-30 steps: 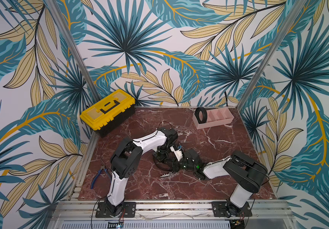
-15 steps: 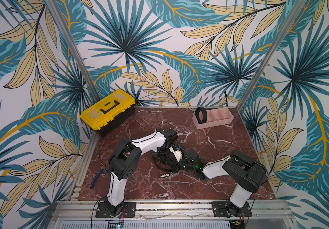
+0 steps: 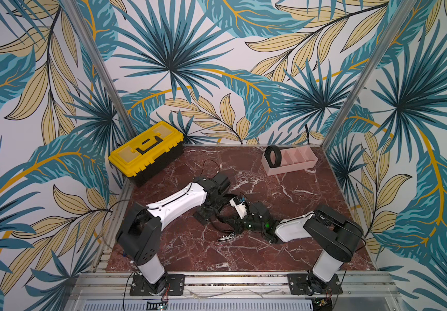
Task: Place the belts into the storage roll
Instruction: Roll the belt at the center of the board.
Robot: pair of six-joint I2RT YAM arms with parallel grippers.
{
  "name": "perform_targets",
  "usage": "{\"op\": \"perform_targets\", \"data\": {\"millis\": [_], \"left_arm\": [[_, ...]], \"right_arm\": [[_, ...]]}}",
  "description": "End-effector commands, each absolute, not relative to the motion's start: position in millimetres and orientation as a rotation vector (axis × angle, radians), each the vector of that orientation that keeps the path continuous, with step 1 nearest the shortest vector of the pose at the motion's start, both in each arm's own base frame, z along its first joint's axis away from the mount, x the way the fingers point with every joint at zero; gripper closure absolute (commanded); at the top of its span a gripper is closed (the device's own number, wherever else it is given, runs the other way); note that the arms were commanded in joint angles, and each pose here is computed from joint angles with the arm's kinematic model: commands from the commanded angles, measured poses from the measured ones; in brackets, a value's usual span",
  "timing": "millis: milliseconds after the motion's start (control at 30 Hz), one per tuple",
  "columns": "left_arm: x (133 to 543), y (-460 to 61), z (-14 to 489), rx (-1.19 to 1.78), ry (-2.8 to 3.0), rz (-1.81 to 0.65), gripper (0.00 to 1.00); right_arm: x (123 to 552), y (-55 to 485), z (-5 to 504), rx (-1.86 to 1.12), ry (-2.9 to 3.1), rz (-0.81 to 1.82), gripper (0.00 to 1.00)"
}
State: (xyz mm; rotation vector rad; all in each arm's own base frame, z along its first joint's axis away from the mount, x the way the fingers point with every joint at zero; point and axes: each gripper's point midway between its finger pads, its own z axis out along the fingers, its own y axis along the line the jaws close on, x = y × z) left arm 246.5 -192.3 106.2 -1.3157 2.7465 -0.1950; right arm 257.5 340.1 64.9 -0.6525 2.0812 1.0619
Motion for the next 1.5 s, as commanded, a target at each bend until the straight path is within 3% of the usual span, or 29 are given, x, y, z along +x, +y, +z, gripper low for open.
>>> {"op": "perform_targets", "data": {"millis": [0,267,367,667,1067,1233,1367,1467], "left_arm": [[220.2,-173.0,117.8,-1.372,2.679,-0.237,0.01],[155.6,-188.5,84.9,-1.608,2.602,-0.458,0.00],[152.9,-211.5,66.7,-1.661,2.570,-0.590,0.01],[176.1,-230.5,42.9,-1.743,2.436,-0.663,0.00],[180.7,-268.6,27.0,-1.751,2.525,-0.683,0.15],[176.4,-252.7,49.2,-1.675,2.512,-0.673,0.16],[192.5,-222.4,101.5,-1.478,2.386,-0.709,0.07],[183.3,-198.8,112.6,-1.500,2.335,-0.726,0.02]], "right_arm": [[252.2,336.4,58.3,-0.688,2.136,1.036,1.00],[249.9,333.4,54.8,-0.714,2.173,1.008,1.00],[249.1,332.9,53.6,-0.721,2.183,1.003,1.00],[243.8,325.6,54.2,-0.739,2.203,0.974,1.00],[244.2,321.2,49.9,-0.734,2.214,0.948,1.00],[245.8,322.6,43.8,-0.732,2.222,0.946,1.00],[246.8,323.2,39.4,-0.726,2.230,0.951,1.00],[246.2,324.3,35.3,-0.719,2.236,0.965,1.00]]}}
